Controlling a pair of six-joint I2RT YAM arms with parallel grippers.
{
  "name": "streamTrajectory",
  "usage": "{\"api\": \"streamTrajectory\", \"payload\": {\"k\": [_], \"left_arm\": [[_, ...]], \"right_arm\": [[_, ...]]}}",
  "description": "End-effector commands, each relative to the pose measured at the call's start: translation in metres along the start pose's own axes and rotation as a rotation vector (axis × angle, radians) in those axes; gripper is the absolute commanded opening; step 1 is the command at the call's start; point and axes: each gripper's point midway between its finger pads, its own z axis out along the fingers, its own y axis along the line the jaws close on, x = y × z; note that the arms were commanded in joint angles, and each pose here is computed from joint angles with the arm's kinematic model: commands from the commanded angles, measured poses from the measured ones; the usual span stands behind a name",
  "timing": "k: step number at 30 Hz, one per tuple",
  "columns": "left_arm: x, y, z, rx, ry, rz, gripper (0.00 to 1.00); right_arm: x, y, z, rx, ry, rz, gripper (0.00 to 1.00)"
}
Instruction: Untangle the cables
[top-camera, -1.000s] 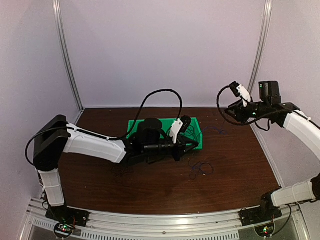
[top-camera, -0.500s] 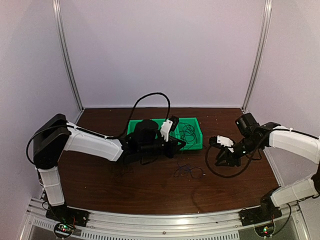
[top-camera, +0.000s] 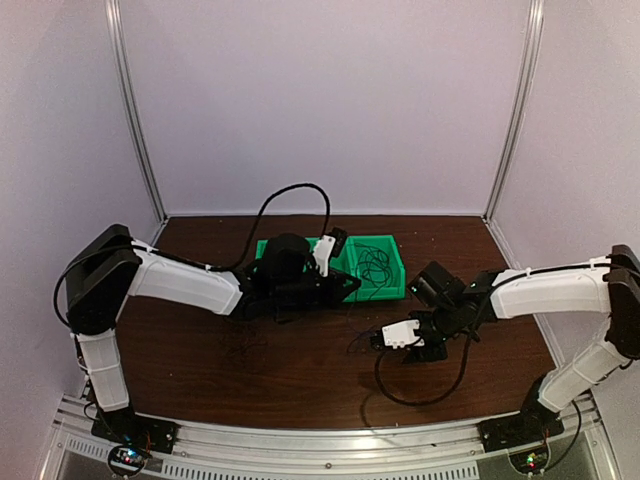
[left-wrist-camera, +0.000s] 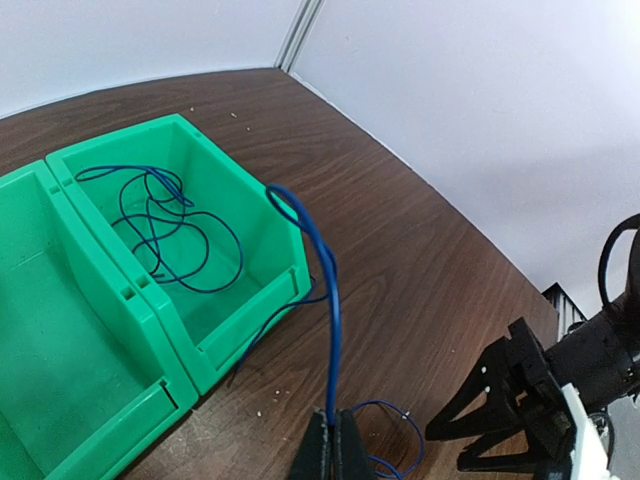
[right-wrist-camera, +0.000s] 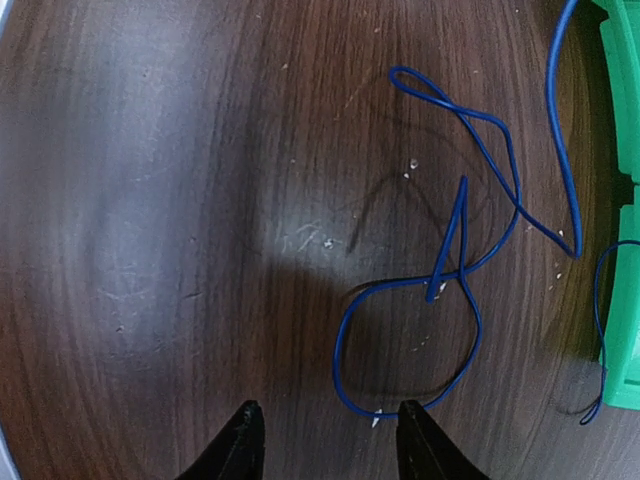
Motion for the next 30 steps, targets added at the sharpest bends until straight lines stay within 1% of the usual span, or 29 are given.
{"api": "streamTrajectory", "payload": {"k": [1, 5, 7, 8, 12, 14, 19, 21, 26, 28, 30], "left_arm": [[-0.011, -0.003, 0.001, 0.026, -0.02, -0.005, 0.0], [-0.012, -0.003, 0.001, 0.031, -0.013, -0.005, 0.0], [-0.013, -0.003, 0.001, 0.033, -0.008, -0.002, 0.0], [-0.015, -0.004, 0.001, 0.036, -0.011, 0.002, 0.0], [-0.026, -0.008, 0.001, 0.044, -0.022, 0.029, 0.0], [-0.035, -0.009, 0.0, 0.042, -0.033, 0.046, 0.0], [-0.07, -0.018, -0.007, 0.045, -0.092, 0.098, 0.0], [-0.092, -0.019, -0.014, 0.024, -0.129, 0.134, 0.0], [-0.149, -0.006, -0.042, -0.09, -0.23, 0.203, 0.0], [-0.169, -0.002, -0.05, -0.089, -0.265, 0.208, 0.0], [-0.184, -0.005, -0.048, -0.065, -0.276, 0.224, 0.0]], "right_arm": [[0.0, -0.026, 0.01, 0.129, 0.051, -0.029, 0.46], [0.0, -0.022, 0.02, 0.108, 0.061, -0.043, 0.45], [0.004, -0.019, 0.027, 0.095, 0.079, -0.047, 0.41], [0.005, -0.019, 0.029, 0.092, 0.086, -0.046, 0.37], [0.009, -0.014, 0.03, 0.07, 0.101, -0.047, 0.14], [0.013, -0.012, 0.028, 0.068, 0.111, -0.047, 0.0], [0.032, -0.021, 0.009, 0.103, 0.135, 0.01, 0.0], [0.041, -0.029, -0.007, 0.125, 0.116, 0.055, 0.0], [0.077, -0.052, -0.05, 0.203, 0.049, 0.208, 0.0], [0.093, -0.059, -0.062, 0.233, 0.044, 0.26, 0.0], [0.095, -0.067, -0.073, 0.252, -0.002, 0.302, 0.0]]}}
